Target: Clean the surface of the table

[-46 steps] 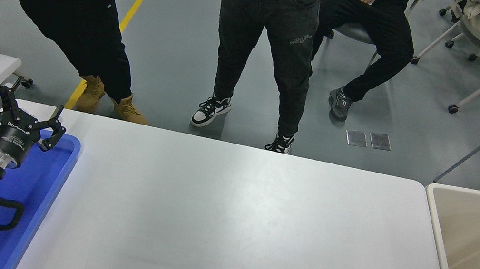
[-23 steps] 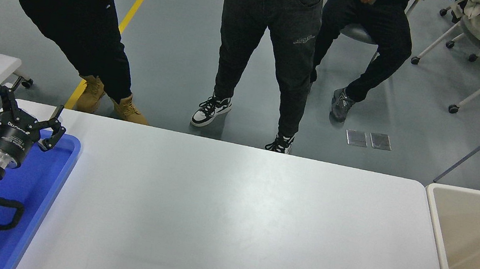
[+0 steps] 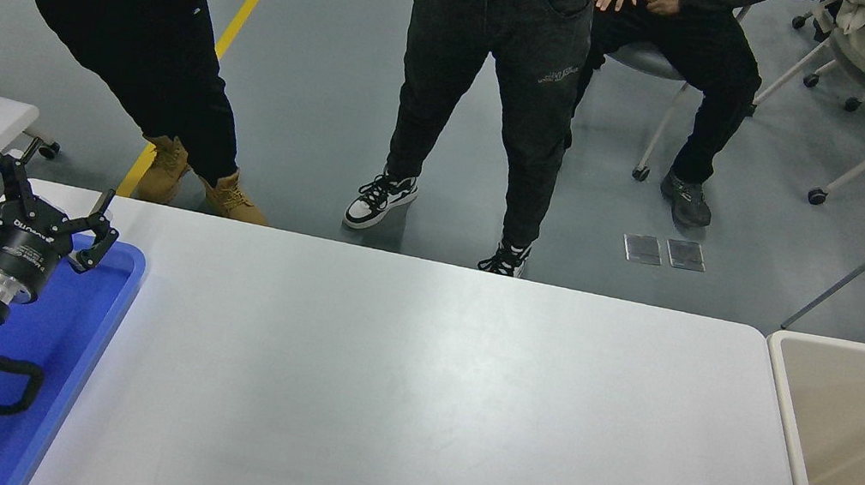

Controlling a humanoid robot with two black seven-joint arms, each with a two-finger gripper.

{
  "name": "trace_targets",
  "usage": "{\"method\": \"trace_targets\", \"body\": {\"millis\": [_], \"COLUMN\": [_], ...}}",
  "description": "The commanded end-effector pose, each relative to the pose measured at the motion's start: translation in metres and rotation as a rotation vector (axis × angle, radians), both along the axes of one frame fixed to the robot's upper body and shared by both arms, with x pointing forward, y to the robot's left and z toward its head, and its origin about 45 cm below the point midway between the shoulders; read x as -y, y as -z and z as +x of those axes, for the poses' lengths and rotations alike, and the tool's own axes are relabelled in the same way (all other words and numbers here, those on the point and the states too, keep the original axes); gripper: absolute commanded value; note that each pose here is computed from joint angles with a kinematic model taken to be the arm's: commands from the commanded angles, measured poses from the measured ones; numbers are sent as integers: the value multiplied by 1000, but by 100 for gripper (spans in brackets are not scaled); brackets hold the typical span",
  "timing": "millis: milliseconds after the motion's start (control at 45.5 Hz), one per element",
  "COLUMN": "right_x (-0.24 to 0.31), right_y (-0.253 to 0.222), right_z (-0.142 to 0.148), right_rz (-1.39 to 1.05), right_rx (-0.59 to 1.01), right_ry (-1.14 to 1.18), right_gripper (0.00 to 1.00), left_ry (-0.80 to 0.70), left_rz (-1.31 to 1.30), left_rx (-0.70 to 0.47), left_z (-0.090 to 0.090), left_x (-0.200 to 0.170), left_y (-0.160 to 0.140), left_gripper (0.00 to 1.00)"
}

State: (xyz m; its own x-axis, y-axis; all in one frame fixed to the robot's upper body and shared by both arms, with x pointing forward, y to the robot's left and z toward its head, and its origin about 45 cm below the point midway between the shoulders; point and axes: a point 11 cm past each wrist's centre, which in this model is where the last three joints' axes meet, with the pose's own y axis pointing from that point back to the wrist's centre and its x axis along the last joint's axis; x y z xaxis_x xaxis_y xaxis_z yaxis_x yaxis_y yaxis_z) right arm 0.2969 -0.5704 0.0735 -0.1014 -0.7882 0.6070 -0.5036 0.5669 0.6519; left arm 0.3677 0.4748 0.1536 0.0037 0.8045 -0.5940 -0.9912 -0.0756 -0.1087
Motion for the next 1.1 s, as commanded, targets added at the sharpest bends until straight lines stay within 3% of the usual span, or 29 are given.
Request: {"method": "trace_targets", "body": {"millis": [0, 198, 286, 462, 593, 835, 1077], "right_x": [1, -11, -23, -51, -75, -115, -150], "right_y": [-9, -32, -59, -87, -117, -149, -143], "right_z": [9, 45, 78, 115, 142, 166, 168], "right_rz": [-7, 11, 49, 155, 255, 399, 506], "right_rx": [33, 140, 269, 405, 603, 863, 960], "right_ry": [3, -34, -70, -126, -170, -232, -261], "right_gripper": [98, 97, 98, 98, 98, 98, 98], "left_ry": [0, 0, 0, 0, 0, 0, 0], "left_rz": [0, 0, 0, 0, 0, 0, 0], "left_rx": [0, 0, 0, 0, 0, 0, 0], "left_z": [0, 0, 0, 0, 0, 0, 0], "left_x": [0, 0, 0, 0, 0, 0, 0], "left_y": [0, 0, 0, 0, 0, 0, 0], "left_gripper": [100, 100, 100, 100, 100, 100, 100]}}
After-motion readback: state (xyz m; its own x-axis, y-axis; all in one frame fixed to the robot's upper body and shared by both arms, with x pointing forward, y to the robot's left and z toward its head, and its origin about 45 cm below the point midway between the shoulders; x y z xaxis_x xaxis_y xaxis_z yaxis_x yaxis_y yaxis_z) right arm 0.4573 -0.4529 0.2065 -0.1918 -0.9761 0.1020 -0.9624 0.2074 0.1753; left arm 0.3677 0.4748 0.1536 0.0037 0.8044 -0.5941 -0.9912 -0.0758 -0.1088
